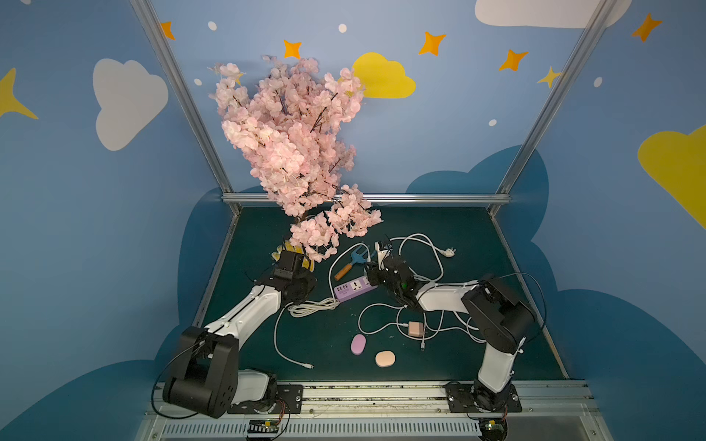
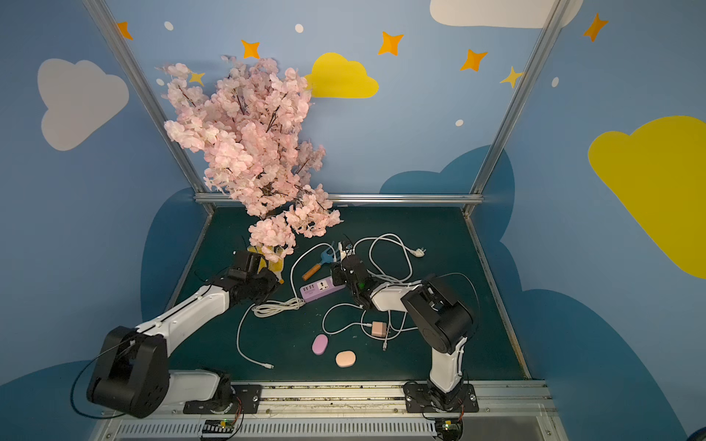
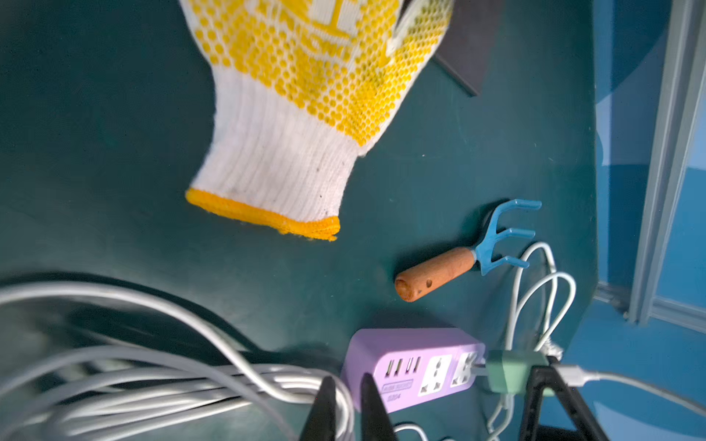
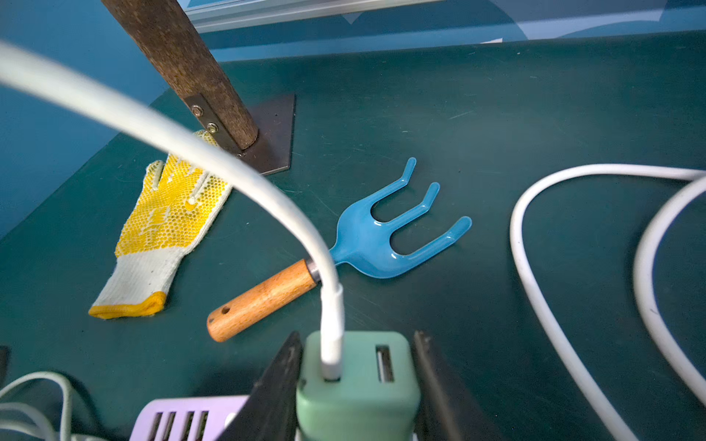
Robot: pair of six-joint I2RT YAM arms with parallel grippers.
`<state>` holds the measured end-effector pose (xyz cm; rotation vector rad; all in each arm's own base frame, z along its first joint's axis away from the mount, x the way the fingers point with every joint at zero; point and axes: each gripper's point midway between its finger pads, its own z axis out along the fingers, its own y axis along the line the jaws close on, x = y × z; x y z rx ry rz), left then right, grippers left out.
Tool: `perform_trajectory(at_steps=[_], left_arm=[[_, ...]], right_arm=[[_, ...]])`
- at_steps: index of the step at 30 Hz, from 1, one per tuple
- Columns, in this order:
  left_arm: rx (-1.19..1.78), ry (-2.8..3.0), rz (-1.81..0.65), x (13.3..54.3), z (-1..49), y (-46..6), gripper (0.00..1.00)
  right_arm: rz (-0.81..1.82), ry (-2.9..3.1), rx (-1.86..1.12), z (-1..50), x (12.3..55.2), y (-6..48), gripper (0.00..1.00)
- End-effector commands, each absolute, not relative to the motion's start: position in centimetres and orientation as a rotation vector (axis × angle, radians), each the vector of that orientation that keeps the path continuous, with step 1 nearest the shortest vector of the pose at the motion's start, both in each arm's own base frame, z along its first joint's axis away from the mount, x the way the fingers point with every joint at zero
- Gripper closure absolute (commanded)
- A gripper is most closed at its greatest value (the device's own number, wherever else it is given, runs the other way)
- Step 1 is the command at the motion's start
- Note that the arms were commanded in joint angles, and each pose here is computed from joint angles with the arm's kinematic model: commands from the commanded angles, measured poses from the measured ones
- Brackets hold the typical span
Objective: Charge the bluetooth headset
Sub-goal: Insert the plug into the socket.
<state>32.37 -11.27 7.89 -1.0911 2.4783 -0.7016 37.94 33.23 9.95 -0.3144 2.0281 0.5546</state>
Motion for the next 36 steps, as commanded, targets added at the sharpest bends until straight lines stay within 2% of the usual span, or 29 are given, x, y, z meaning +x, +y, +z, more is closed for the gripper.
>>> perform_trajectory(at_steps=[1, 13, 22, 36], left_arm=[[-1.041, 2.521, -0.811, 33.7, 8.0, -13.9, 0.96], [-0.926, 2.641, -0.869, 33.4, 6.6, -18.5, 0.96], [-0.92, 2.736, -0.885, 32.7, 3.0, -20.5, 0.96], [-0.963, 2.788, -0.826, 32.1, 0.3, -20.5, 0.97]], right_arm=[[0.579, 1.989, -0.25, 10.8, 38.5, 33.0, 1.0], [0.541, 2.0, -0.25, 10.2, 36.1, 33.0, 1.0], [0.383, 1.987, -0.28, 9.7, 34.7, 33.2, 1.0], [0.297, 2.005, -0.232, 8.3, 36.5, 30.6, 1.0]])
